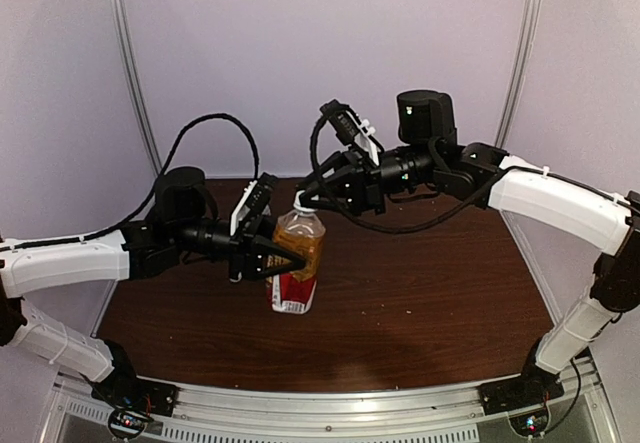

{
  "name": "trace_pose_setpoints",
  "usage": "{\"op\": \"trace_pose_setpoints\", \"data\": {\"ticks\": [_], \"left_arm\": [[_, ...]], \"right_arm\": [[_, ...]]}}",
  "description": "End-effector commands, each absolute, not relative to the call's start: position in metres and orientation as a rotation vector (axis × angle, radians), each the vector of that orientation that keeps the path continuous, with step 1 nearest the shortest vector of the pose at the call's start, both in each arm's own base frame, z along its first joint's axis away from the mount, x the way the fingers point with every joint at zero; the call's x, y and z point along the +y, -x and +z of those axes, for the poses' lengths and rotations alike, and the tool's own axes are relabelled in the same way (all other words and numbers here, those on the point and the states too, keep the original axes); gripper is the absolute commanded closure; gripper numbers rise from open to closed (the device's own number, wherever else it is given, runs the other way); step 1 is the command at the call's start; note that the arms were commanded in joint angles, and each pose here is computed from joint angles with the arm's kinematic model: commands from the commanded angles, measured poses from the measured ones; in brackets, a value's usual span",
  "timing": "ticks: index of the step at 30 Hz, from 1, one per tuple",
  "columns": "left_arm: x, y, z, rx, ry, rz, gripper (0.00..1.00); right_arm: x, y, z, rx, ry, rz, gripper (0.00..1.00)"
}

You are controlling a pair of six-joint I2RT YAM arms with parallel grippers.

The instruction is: Unscrew the bottle caps

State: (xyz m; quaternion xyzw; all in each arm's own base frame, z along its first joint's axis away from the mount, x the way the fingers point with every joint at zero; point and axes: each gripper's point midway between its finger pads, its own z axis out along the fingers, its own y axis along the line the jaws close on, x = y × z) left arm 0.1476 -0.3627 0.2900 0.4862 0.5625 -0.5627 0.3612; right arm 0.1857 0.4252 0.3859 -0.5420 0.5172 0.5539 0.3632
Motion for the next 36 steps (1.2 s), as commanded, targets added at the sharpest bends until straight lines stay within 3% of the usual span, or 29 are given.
{"op": "trace_pose_setpoints", "data": {"ticks": [1,6,11,18,24,36], "left_arm": [[-0.36,-0.141,0.324,1.277,-1.263,-1.428,0.69],[-0.361,-0.158,0.318,1.346,-1.208,-1.327,0.68],[-0.362,-0.177,0.311,1.422,-1.146,-1.239,0.68],[-0.362,-0.2,0.304,1.501,-1.069,-1.139,0.67],[-0.361,-0.21,0.303,1.536,-1.026,-1.095,0.67],[-0.359,-0.215,0.302,1.547,-1.012,-1.061,0.67]], "right_arm": [[0.418,-0.216,0.394,1.465,1.222,1.308,0.58],[0.409,-0.222,0.412,1.503,1.095,1.276,0.36],[0.403,-0.231,0.423,1.563,0.954,1.217,0.2],[0.406,-0.249,0.416,1.685,0.762,1.098,0.14],[0.416,-0.258,0.399,1.776,0.709,1.017,0.15],[0.431,-0.255,0.381,1.809,0.75,1.044,0.45]]}}
